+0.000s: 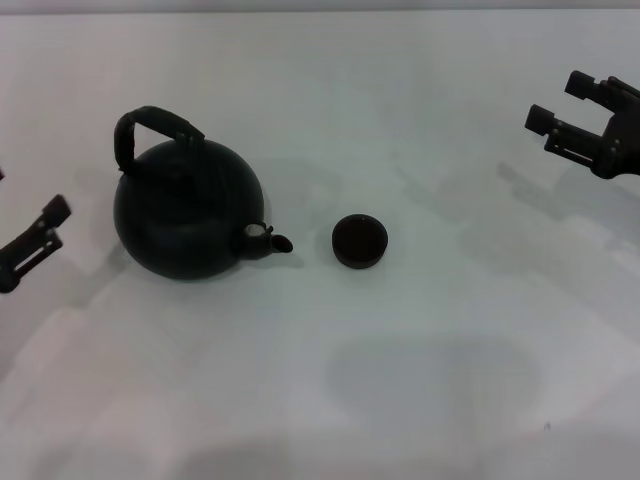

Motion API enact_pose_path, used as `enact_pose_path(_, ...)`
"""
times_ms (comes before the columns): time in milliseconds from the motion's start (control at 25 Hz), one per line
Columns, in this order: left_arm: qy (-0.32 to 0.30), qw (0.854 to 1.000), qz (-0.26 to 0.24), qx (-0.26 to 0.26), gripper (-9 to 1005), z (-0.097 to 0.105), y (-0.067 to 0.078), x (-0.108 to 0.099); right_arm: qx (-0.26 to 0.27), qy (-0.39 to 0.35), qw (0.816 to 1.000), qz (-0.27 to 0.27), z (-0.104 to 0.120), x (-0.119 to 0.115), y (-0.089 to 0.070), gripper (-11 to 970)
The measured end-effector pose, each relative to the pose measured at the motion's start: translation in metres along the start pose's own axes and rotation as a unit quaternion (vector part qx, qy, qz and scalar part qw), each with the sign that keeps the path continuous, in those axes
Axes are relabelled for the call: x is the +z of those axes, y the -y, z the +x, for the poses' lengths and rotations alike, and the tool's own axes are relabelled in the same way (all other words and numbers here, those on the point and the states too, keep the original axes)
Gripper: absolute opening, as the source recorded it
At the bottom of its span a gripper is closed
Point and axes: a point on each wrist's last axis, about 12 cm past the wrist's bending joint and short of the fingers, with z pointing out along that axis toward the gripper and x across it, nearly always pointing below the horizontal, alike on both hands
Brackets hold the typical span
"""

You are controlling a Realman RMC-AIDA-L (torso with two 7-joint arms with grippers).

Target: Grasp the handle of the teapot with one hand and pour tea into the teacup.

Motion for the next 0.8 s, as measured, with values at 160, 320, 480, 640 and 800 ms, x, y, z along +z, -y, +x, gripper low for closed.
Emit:
enact_pose_path(160, 0.008, 1.000, -0.016, -0.001, 880, 0.007, 0.003, -0.011, 0.003, 0.001, 1.000, -0.002, 0.002, -0.002, -0.001, 829)
enact_pose_path(320, 0.021, 0.999, -0.042, -0.013, 880, 0.013, 0.006, -0.019, 0.003, 0.000, 1.000, -0.001, 0.004, -0.006, -0.003, 829)
enact_pose_path(480, 0.029, 0.997, -0.061, -0.025, 880, 0.017, 0.008, -0.024, 0.001, 0.002, 1.000, 0.001, 0.011, -0.012, -0.006, 829)
enact_pose_path(640, 0.049, 0.994, -0.097, -0.029, 880, 0.023, 0.013, -0.036, 0.010, 0.018, 1.000, 0.016, 0.024, -0.021, -0.013, 829)
enact_pose_path(800, 0.056, 0.990, -0.128, -0.024, 880, 0.029, 0.020, -0.046, 0.004, 0.042, 0.998, 0.045, 0.039, -0.033, -0.021, 829)
